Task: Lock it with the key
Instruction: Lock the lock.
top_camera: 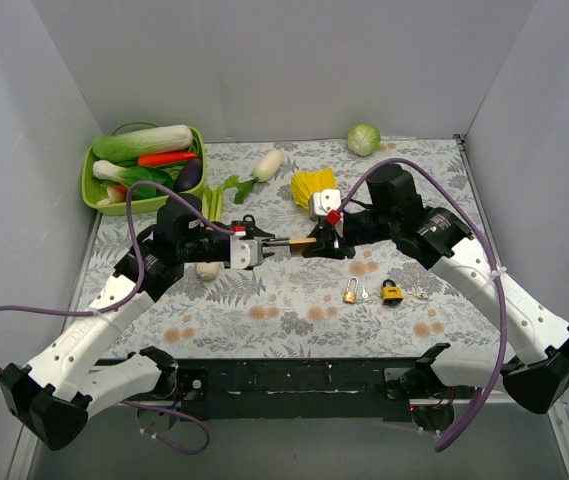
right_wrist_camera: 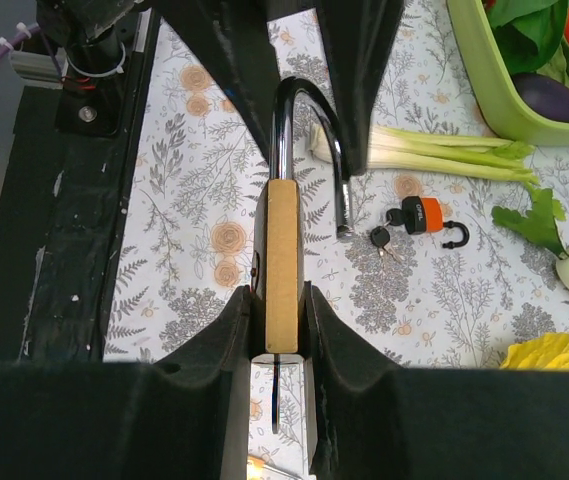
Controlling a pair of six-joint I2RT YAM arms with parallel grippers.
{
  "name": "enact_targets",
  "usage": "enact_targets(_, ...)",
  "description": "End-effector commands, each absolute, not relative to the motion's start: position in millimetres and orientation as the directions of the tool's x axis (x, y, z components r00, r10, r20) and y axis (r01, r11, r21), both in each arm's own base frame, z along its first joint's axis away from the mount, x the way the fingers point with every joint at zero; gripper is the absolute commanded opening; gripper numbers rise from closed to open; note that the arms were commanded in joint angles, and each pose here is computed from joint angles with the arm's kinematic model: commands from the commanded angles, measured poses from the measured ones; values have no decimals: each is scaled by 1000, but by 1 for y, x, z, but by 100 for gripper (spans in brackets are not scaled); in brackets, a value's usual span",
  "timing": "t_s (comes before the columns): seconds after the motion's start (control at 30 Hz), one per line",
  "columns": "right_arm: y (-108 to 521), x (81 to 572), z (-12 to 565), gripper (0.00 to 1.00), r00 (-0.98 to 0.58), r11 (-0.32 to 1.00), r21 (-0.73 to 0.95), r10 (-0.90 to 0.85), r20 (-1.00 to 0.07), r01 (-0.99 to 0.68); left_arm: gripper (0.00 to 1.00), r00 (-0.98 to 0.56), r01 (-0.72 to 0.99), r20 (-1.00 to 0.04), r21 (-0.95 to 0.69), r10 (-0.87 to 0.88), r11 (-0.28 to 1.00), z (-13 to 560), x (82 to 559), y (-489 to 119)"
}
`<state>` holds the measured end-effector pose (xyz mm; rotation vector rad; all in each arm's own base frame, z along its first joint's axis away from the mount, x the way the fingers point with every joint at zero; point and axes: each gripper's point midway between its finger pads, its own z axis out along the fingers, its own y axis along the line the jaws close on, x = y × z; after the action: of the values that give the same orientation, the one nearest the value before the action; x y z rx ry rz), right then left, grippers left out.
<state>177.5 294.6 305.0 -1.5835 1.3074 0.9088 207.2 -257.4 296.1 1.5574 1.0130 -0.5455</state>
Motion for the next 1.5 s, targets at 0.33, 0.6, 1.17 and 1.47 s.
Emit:
enact_targets(0.33,304,176,369,1,499,-84,-492,-173,-849,-867,0,375,921,-893,389,248,10,319,183,-260)
enact_targets(0.6,311,167,370,1,551,-110,-540,-130,-825,-835,0,243,969,-943,248,226,-9,325,170,-265)
enact_targets(1.17,334,118,367,1,431,-286,-396,-69,-900,-873,0,332,937,-920,348,207,44,332,179,-272)
enact_targets(1.47,347,124,381,1,345,-231,-327,-42,-938,-916,0,332,940,-930,341,160,31,335,171,-276)
